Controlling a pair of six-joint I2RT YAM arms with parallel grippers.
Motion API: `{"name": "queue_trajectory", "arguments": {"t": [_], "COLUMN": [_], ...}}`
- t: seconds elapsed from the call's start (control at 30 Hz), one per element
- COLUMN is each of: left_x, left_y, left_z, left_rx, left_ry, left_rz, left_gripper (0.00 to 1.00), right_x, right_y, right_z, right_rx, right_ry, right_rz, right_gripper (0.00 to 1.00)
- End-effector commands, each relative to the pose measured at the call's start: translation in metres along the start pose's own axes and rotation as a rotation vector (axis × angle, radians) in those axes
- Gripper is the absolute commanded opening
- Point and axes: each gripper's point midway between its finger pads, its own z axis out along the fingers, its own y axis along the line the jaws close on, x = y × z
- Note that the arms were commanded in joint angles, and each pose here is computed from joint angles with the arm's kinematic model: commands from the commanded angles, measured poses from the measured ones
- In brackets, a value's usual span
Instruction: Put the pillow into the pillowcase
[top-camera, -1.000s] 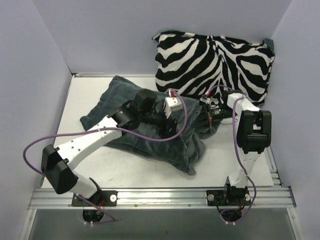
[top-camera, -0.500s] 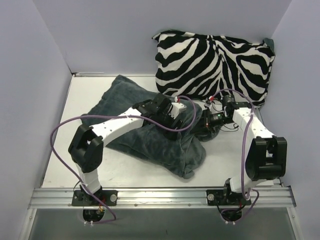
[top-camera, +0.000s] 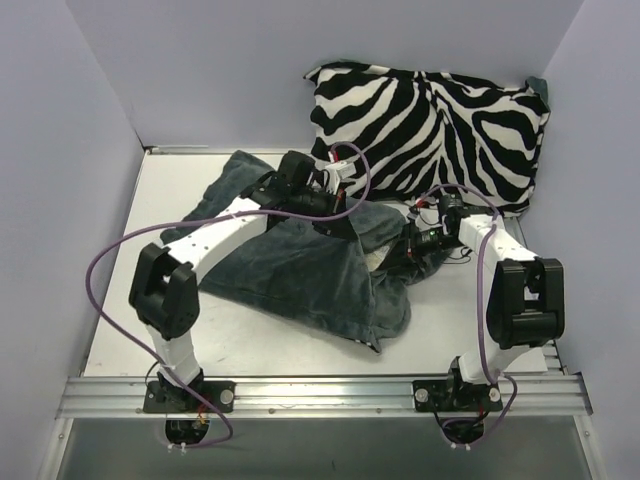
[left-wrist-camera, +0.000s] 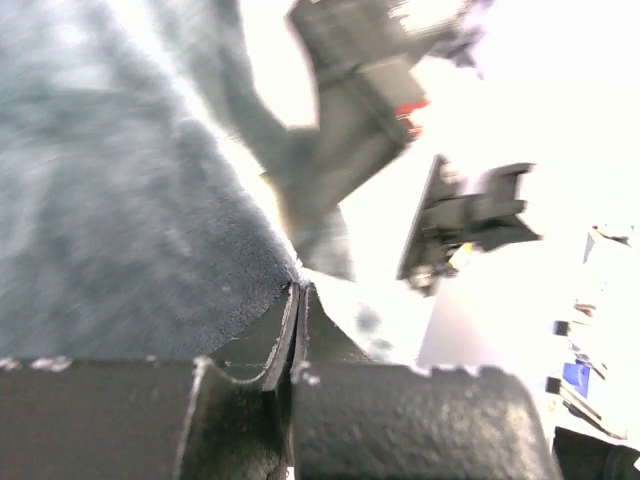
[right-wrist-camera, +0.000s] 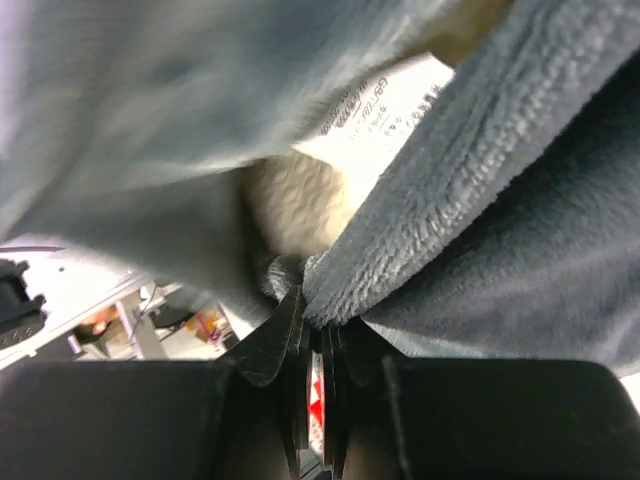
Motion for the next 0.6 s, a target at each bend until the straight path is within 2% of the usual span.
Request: {"name": "queue_trajectory", "arguments": {"t": [0.0, 0.17, 0.23, 0.27, 0.3, 0.37, 0.4, 0.43, 0.47, 0.5, 0.53, 0.57], "left_x": [-0.055, -0.027, -0.025, -0.019, -0.016, -0.008, -0.008, -0.012, -0.013, -0.017, -0.022, -0.019], "left_y": [-0.112, -0.116, -0.116, -0.112, -0.107, -0.088, -0.079, -0.062, -0.05, -0.039, -0.029, -0.012], "left_z": [-0.049, -0.046, -0.045, -0.044, -0.043, -0.047, -0.049, -0.057, -0.063, -0.068, -0.076, -0.088], "left_rx": [0.267, 0.293, 0.294, 0.281, 0.27, 0.212, 0.18, 0.134, 0.076, 0.029, -0.015, -0.071], "left_ry": [-0.189, -0.155, -0.156, -0.136, -0.129, -0.096, -0.098, -0.115, -0.127, -0.141, -0.156, -0.142], "left_rz": [0.236, 0.257, 0.276, 0.264, 0.274, 0.238, 0.242, 0.216, 0.193, 0.202, 0.207, 0.176], "left_gripper": [0.0, 0.0, 0.0, 0.06, 0.18, 0.41, 0.54, 0.6, 0.66, 0.7, 0.75, 0.76], "right_x": [-0.015, -0.048, -0.066, -0.074, -0.081, -0.077, -0.076, -0.068, -0.064, -0.053, -0.056, -0.054], "right_y": [0.006, 0.033, 0.058, 0.066, 0.081, 0.106, 0.117, 0.114, 0.114, 0.113, 0.098, 0.086], "right_z": [0.012, 0.043, 0.042, 0.035, 0.024, -0.001, -0.028, -0.037, -0.048, -0.059, -0.071, -0.074], "right_rx": [0.01, -0.007, -0.075, -0.098, -0.142, -0.262, -0.299, -0.316, -0.328, -0.328, -0.312, -0.274], "right_ry": [-0.016, -0.019, -0.054, -0.075, -0.104, -0.102, -0.162, -0.165, -0.185, -0.193, -0.231, -0.243], "right_rz": [-0.048, -0.09, -0.136, -0.14, -0.147, -0.16, -0.199, -0.202, -0.217, -0.21, -0.221, -0.21], "right_gripper": [0.0, 0.01, 0.09, 0.12, 0.16, 0.41, 0.51, 0.76, 0.93, 1.0, 1.0, 1.0]}}
